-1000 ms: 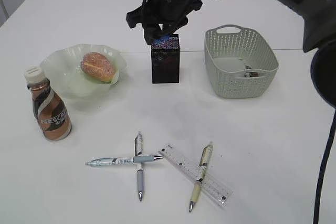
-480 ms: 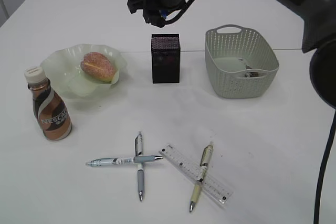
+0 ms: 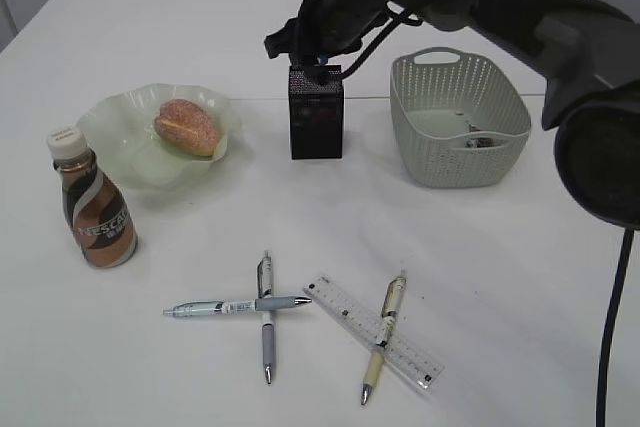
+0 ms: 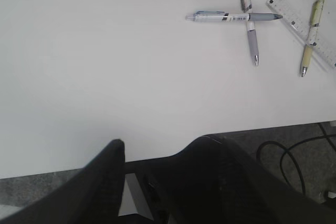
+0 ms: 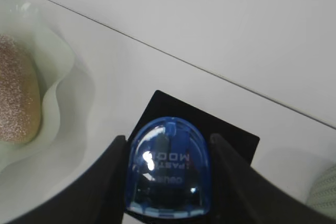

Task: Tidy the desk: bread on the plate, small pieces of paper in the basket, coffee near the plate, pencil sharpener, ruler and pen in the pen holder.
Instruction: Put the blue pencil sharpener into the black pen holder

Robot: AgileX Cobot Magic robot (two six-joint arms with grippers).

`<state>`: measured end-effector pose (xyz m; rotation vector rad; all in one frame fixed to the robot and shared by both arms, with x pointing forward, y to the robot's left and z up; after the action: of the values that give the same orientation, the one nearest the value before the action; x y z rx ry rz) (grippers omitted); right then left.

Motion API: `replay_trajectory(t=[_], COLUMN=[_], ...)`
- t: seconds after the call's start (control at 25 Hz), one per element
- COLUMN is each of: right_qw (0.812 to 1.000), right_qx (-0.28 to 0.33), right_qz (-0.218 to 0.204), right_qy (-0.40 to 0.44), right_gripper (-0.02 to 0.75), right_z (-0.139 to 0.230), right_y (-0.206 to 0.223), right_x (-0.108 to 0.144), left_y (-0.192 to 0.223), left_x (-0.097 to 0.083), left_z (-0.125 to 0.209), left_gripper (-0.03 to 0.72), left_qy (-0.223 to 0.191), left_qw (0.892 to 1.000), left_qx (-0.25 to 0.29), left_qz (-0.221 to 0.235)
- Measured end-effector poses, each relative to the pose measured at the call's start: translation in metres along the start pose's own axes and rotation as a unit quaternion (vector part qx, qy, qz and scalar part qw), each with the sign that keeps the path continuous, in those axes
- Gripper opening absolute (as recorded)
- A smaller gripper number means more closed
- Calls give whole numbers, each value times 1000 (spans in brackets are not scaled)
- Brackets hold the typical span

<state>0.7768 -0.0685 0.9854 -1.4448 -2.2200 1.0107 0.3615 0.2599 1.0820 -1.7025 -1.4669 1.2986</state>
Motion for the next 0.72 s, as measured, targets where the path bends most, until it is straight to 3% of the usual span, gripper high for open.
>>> replay_trajectory(t=[0.36, 0.72], right_qw=[1000, 1000], right_qx=[7, -9], right_qz=[-7, -15], right_qy=[10, 24], right_gripper=[314, 337], right_z=[19, 17], right_y=[31, 34], right_x=[0, 0], left_y=[0, 0], left_x=[0, 0], left_z=[0, 0], left_gripper=[424, 424], left_qy=[-1, -1], left_qw=[1000, 1000], left_qx=[0, 0], left_qz=[2, 2])
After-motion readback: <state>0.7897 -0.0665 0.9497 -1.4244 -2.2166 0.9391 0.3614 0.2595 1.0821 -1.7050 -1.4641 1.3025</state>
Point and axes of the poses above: a point on each arm's last joint axis where the gripper is mounted, y pointing out along that axis toward the gripper, x along the wrist's bending axis when the last joint is at zero, z = x × y, the point moved 3 cm from there along y, pointing out along that axis toward the gripper, and after that the axes turned 4 degrees about -y, right-handed, at the moved point
